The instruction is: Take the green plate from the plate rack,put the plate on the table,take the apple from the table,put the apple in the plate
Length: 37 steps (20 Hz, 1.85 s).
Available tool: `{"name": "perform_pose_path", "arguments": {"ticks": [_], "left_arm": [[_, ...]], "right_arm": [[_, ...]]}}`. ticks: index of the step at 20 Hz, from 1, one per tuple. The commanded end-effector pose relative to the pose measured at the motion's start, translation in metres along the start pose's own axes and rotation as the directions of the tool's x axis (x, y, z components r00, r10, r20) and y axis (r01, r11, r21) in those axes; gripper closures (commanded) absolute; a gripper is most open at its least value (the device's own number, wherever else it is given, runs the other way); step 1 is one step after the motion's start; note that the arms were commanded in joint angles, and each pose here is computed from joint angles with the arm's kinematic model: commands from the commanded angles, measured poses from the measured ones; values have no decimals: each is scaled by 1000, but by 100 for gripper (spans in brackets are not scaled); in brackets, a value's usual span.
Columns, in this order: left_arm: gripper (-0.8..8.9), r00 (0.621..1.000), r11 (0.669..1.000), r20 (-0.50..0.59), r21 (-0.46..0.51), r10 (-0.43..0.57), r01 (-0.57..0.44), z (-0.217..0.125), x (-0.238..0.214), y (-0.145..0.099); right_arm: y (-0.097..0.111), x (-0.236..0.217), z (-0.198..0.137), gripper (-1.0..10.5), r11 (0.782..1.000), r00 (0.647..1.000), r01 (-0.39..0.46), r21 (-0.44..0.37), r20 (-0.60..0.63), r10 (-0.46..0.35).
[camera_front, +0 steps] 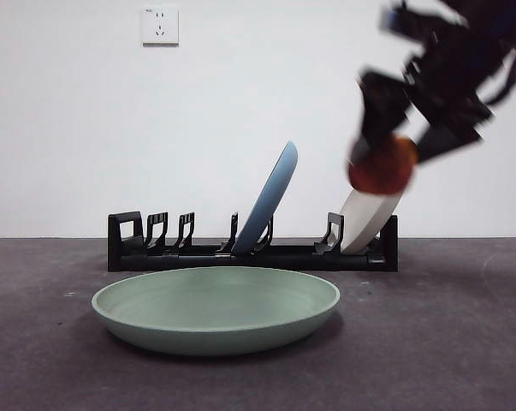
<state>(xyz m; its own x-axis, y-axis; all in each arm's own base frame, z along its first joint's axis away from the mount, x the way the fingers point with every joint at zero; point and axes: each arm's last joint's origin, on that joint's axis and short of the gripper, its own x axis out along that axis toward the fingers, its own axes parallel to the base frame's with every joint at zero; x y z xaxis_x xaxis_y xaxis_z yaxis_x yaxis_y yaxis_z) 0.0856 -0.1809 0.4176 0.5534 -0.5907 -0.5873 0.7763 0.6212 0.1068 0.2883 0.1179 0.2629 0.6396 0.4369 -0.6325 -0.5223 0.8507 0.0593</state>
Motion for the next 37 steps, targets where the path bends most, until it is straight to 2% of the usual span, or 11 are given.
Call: {"name": "perform_pose_path", "arguments": {"ticks": [1,6,8,14,19,21,22,23,26,32,37], "left_arm": [[531,1000,1000,8,-8,2,-2,1,0,0],[531,1000,1000,5,-7,2,-2,1,0,0],[530,1000,1000,2,-7,1,-1,0,0,0],[531,1000,1000,-10,-3,3,-3,-1,0,0],[531,1000,1000,-9,-4,4,-4,-1,0,0],[531,1000,1000,-9,-4,4,-4,-1,0,0],[531,1000,1000,-9,-4,4,-4,-1,0,0],[531,1000,1000,-9,-4,4,-4,-1,0,0],[531,1000,1000,-9,-4,4,-4,-1,0,0],[531,1000,1000,-9,-3,4,-4,-1,0,0],[531,1000,1000,-10,-3,4,-4,-1,0,0]], "right_arm": [[34,2,3,959,995,996,-90,-37,13,91],[101,35,-11,960,959,969,-244,-141,-65,237],[114,56,-25,960,950,958,-273,-150,-133,254],[134,88,-50,960,937,947,-277,-212,-224,229],[139,97,-60,960,933,937,-285,-220,-269,223],[140,97,-61,959,937,943,-257,-236,-275,189],[141,96,-62,935,937,942,-252,-240,-282,181],[141,96,-63,835,938,940,-252,-239,-289,179],[140,96,-64,295,938,937,-252,-237,-304,175],[140,72,-46,267,939,954,-248,-239,-226,195],[132,9,-32,268,942,948,-249,-224,-255,190]]}}
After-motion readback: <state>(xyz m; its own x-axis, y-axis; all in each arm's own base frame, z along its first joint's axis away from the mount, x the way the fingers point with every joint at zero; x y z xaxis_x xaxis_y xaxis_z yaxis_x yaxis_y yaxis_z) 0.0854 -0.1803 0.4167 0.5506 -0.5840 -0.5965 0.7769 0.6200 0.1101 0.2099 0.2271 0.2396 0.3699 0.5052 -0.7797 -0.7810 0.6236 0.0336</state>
